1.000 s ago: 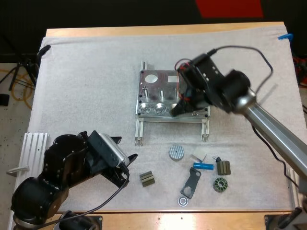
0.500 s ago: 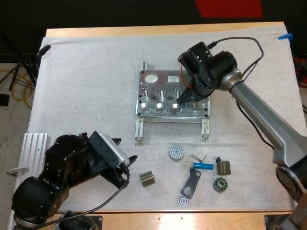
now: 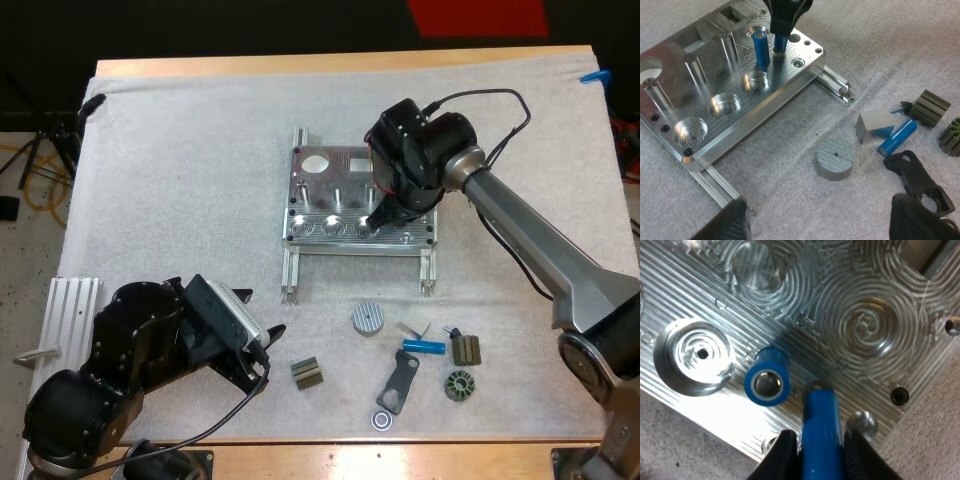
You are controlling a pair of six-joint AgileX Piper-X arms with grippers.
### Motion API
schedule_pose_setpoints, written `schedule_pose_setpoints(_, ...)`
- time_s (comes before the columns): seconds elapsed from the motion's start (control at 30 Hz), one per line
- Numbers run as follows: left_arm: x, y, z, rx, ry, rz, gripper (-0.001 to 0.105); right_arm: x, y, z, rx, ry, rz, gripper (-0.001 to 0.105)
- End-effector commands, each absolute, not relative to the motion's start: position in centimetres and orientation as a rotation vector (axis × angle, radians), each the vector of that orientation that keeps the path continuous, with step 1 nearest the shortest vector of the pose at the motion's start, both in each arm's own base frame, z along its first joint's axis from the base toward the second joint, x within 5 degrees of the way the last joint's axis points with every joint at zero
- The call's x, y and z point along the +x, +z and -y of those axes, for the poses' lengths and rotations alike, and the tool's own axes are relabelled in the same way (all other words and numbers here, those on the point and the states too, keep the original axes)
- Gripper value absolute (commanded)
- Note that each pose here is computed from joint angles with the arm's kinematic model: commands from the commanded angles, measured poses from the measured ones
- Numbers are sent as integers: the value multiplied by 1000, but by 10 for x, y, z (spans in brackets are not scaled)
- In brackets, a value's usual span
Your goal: Load cells from left to right
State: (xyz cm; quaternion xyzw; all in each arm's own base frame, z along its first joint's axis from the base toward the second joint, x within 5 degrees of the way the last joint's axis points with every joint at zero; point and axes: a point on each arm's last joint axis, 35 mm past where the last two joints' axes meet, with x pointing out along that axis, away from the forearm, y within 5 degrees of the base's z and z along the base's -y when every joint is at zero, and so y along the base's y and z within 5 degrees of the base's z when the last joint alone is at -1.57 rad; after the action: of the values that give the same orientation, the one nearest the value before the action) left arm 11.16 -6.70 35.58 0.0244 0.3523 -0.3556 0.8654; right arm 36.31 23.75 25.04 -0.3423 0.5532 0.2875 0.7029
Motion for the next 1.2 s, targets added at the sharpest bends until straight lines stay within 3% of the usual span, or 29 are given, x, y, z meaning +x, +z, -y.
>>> schedule_pose_setpoints(0.0, 111, 359, 67, 51, -748, -726, 59, 364, 254, -237, -765, 648, -1216, 0)
schedule_pose_setpoints(0.27, 111, 359, 67, 51, -748, -726, 59, 366, 240, -239, -780, 655, -1252, 0)
schedule_pose_setpoints(1.17, 111, 359, 67, 51, -748, -726, 59, 375, 241, -234, -755, 636, -1210, 0)
